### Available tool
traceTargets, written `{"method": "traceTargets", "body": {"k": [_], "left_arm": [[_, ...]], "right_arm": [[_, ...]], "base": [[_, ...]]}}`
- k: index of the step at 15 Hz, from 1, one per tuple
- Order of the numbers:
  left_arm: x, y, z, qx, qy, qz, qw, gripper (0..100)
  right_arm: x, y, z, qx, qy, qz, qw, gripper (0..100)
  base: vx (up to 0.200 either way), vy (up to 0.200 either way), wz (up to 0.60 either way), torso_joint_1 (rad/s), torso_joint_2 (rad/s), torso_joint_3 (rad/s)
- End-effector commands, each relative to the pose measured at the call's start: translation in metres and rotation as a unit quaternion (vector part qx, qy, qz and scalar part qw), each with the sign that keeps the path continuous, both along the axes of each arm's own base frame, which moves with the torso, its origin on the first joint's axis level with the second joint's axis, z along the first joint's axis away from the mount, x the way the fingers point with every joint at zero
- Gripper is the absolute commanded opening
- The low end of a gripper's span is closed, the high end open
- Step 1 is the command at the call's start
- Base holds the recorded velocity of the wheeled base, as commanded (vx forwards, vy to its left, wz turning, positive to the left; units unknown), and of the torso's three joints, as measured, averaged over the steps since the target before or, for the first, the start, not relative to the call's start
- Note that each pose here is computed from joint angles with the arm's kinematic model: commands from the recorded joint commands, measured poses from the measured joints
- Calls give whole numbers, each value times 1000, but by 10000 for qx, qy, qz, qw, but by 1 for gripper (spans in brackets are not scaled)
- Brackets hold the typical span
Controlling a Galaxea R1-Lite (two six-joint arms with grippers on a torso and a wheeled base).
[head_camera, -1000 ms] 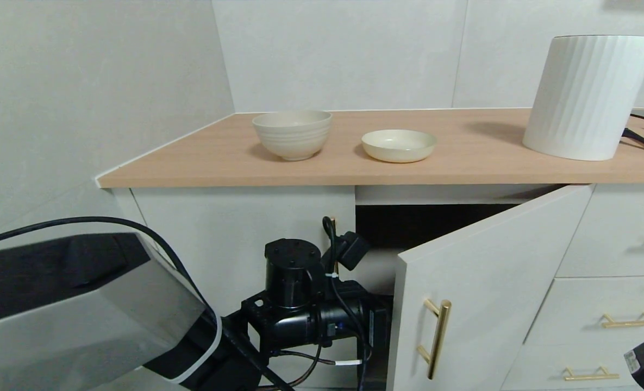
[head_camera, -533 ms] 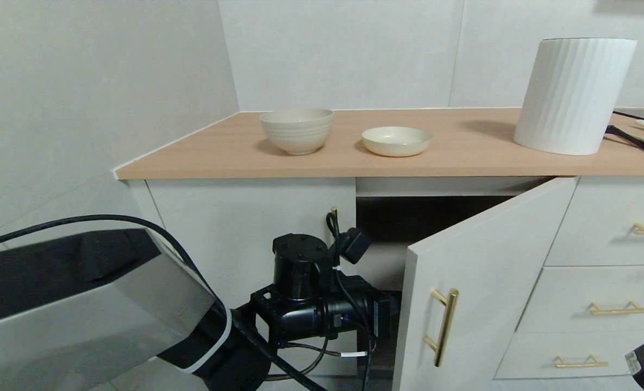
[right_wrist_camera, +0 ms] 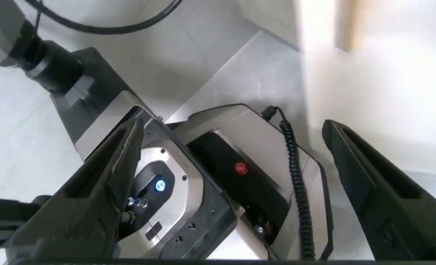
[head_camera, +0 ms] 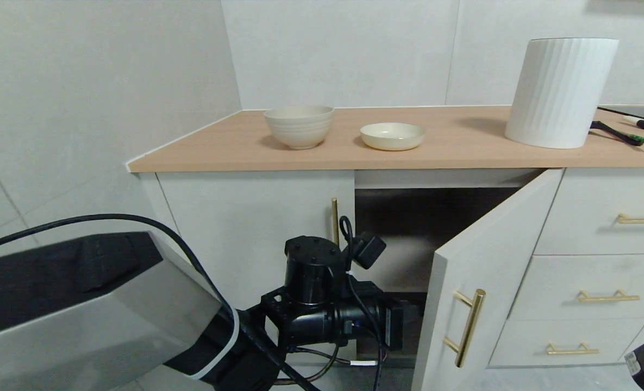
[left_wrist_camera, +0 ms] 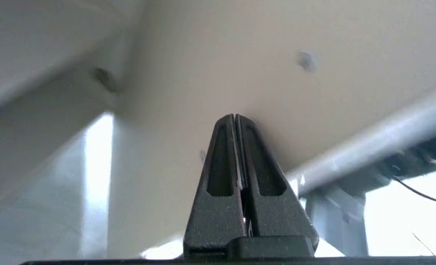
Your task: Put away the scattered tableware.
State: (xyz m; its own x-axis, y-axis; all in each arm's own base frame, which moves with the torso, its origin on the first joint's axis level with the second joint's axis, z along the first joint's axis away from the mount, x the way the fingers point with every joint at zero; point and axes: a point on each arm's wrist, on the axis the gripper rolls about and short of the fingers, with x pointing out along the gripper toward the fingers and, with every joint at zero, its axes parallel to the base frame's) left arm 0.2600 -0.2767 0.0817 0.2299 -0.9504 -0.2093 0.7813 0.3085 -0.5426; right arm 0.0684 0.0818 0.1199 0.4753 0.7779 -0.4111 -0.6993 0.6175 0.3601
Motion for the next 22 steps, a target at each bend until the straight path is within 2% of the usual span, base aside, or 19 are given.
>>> {"method": "traceTargets", "body": {"k": [1,4,7,9,10,11,12,13,14,15,17,18,19,21,22], "left_arm": [[5,-4,1,-11,-5,21,10000,0],[18,-13,0,97,109,68,9999,0],[20,-15,2,100,182,89,9997,0],[19,-17,6,164,194,192,9995,0],[15,-28,15,224,174,239,9993,0],[0,-44,27,243,123,102,9996,0],[-22,-57,43,180,58,-213,9996,0],[-58,-70,66,-18,-90,-742,9972,0],[-72,-75,74,-96,-141,-916,9956,0],[-79,-73,82,-166,-196,-986,9948,0],[-73,-68,81,-137,-176,-871,9960,0],[-39,-47,68,43,21,-330,9994,0],[-26,-47,51,218,243,-198,9993,0],[-19,-47,35,553,515,-103,9971,0],[-19,-47,32,626,570,-95,9964,0]], "right_arm": [[0,0,0,-16,13,2,10000,100],[0,0,-1,-21,18,-6,10000,100],[0,0,0,-10,8,-6,10000,100],[0,0,0,2,-2,2,10000,100],[0,0,1,27,-8,38,10000,100],[-4,-2,4,171,-66,219,9996,100],[-11,-5,8,376,-170,471,9980,100],[-21,-11,14,701,-290,941,9927,100],[-25,-14,15,804,-295,1152,9896,100],[-28,-17,13,783,-261,1342,9875,100],[-28,-17,12,706,-283,1376,9876,100],[-31,-20,8,534,-491,1610,9843,100],[-33,-21,6,440,-419,1768,9824,100],[-33,-21,6,318,-288,1730,9840,100],[-32,-22,6,286,-286,1667,9852,100]], "base": [[0,0,0,0,0,0],[0,0,0,0,0,0],[0,0,0,0,0,0],[0,0,0,0,0,0],[0,0,0,0,0,0],[0,0,0,0,0,0],[0,0,0,0,0,0],[0,0,0,0,0,0],[0,0,0,0,0,0],[0,0,0,0,0,0],[0,0,0,0,0,0],[0,0,0,0,0,0],[0,0,0,0,0,0],[0,0,0,0,0,0],[0,0,0,0,0,0]]}}
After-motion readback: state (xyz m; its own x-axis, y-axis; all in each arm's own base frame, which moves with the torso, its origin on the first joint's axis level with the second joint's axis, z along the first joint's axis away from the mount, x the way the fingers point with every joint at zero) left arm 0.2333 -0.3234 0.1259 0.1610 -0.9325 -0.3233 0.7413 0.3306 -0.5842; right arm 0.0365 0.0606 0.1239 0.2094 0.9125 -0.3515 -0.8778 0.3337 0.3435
